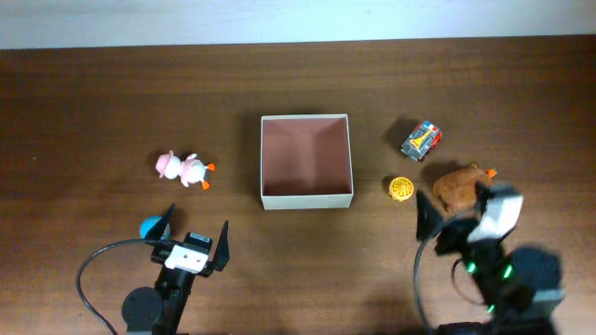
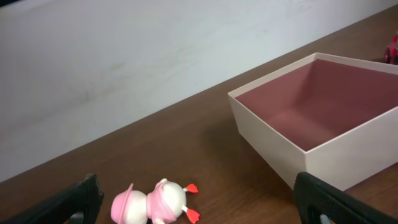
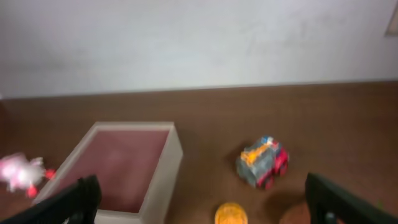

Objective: Pack container
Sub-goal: 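Move the right gripper over the grey-red toy truck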

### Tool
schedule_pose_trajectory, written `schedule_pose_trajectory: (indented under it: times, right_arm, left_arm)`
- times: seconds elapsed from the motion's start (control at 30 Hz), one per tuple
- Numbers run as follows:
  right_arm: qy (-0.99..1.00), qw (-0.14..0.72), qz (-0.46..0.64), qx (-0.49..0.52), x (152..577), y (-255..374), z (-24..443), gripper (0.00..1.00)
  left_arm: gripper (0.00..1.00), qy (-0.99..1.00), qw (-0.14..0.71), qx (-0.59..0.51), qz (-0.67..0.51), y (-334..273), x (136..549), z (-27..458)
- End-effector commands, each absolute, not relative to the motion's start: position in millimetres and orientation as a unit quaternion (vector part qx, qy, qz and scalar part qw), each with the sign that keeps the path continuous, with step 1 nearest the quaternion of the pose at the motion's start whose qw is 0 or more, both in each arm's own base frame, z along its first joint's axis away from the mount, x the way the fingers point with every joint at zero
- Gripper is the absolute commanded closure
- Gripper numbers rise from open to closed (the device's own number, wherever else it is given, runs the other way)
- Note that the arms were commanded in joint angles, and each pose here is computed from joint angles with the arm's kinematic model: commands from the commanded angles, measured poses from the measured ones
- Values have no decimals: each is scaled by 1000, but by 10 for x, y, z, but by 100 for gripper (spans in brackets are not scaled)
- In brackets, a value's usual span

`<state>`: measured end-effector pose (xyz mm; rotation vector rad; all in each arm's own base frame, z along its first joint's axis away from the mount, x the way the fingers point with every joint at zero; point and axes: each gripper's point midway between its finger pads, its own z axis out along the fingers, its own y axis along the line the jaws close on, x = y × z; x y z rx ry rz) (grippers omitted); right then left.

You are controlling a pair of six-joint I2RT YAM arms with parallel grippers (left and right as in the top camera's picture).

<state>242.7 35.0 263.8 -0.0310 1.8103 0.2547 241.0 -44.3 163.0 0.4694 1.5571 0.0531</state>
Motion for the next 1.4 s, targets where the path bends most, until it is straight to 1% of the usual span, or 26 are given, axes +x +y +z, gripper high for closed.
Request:
schedule_pose_trajectory:
  times: [0.0,0.13,0.2,0.33,0.4,0.53,0.63,0.73,0.87,0.97,1.17,1.37]
  right_arm:
    - [824,553,119,-24,2764,411,3035,1]
    - [854,493,162,-40,3190,587,3290,1]
    - [864,463,193,-49,3371,703,3283,1]
    - [876,412,243,-65,3754,890,3047,1]
    - [883,395,246,-57,3946,897,2862,1]
    - [918,331,202,83,4233,622,2267,1]
    - [931,276,161,175,4272,438,1835,1]
    - [934,245,133,223,4289,351,1555,1]
    - [926,225,78,293,4227,194,1361,1]
    - [909,221,32,351,4144,61,1307,1]
    - [897,221,23,383,4178,32,1218,1]
    - [905,191,6,379,4246,21,837,1]
  left_arm:
    - [0,696,687,208,29,-426,2410,1620]
    - [0,696,687,208,29,-426,2410,1620]
    - [0,696,687,208,29,-426,2410,1620]
    - [0,696,687,208,29,-426,2410,1620]
    - [0,696,687,208,29,-426,2410,1620]
    - [0,696,687,208,29,-426,2410,1620]
    - [0,696,687,208,29,-426,2410,1620]
    - [0,696,687,208,29,-426,2410,1620]
    - [0,696,687,208,29,-426,2410,1620]
    - [0,696,687,208,29,-426,2410,1621]
    - [0,696,687,208,29,-426,2410,1620]
    - [0,696,687,208,29,-426,2410,1620]
